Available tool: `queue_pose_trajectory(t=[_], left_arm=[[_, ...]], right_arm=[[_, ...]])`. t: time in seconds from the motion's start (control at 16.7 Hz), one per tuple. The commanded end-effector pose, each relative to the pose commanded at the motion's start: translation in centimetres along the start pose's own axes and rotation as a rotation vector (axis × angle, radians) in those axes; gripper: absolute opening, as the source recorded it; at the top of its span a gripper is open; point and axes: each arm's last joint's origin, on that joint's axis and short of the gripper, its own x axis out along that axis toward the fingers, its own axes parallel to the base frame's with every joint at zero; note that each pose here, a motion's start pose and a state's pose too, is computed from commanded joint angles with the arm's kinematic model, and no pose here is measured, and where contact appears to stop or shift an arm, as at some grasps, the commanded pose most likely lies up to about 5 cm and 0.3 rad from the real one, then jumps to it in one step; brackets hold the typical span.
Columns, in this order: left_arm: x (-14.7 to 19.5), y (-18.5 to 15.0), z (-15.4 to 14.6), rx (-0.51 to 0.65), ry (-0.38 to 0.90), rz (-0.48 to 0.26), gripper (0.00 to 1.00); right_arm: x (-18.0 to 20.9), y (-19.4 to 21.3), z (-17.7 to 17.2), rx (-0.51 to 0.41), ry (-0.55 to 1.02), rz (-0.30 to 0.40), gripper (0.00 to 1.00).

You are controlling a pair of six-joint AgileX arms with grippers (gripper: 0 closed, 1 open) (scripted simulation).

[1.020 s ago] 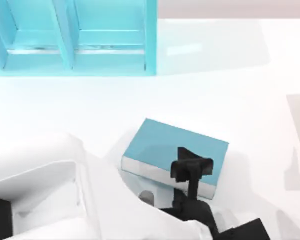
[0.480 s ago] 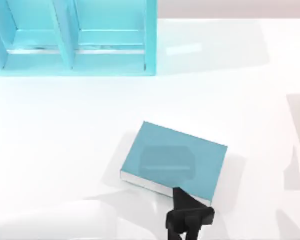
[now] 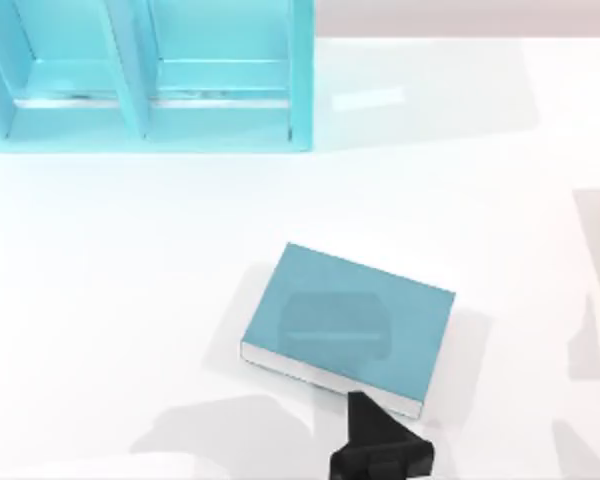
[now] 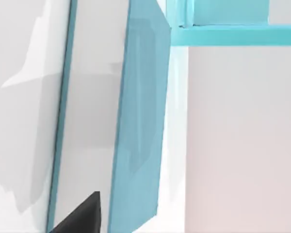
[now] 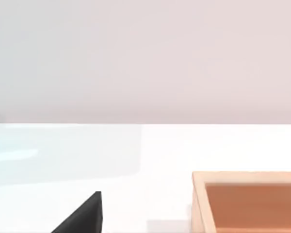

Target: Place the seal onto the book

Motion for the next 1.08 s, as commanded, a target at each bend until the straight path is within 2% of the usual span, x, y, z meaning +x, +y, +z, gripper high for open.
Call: queue_pose_trajectory(t=[0.3,0.54,0.84,1.08], left_arm=[[0.3,-0.1,0.0,0.001,-0.009,0.003,1.00],[2.6,-2.3,0.6,-0.011,-0.064,0.051,1.00],[8.0,-7.5,3.8,0.014,-0.171,0.199,1.00],[12.3,-11.4,9.3,0.118,-0.178,0.349,1.00]], right_arm=[[0.0,0.0,0.0,0.000,0.000,0.000,1.00],[0.0,0.0,0.0,0.000,0.000,0.000,1.00],[0.0,0.0,0.0,0.000,0.000,0.000,1.00],[0.0,0.0,0.0,0.000,0.000,0.000,1.00]])
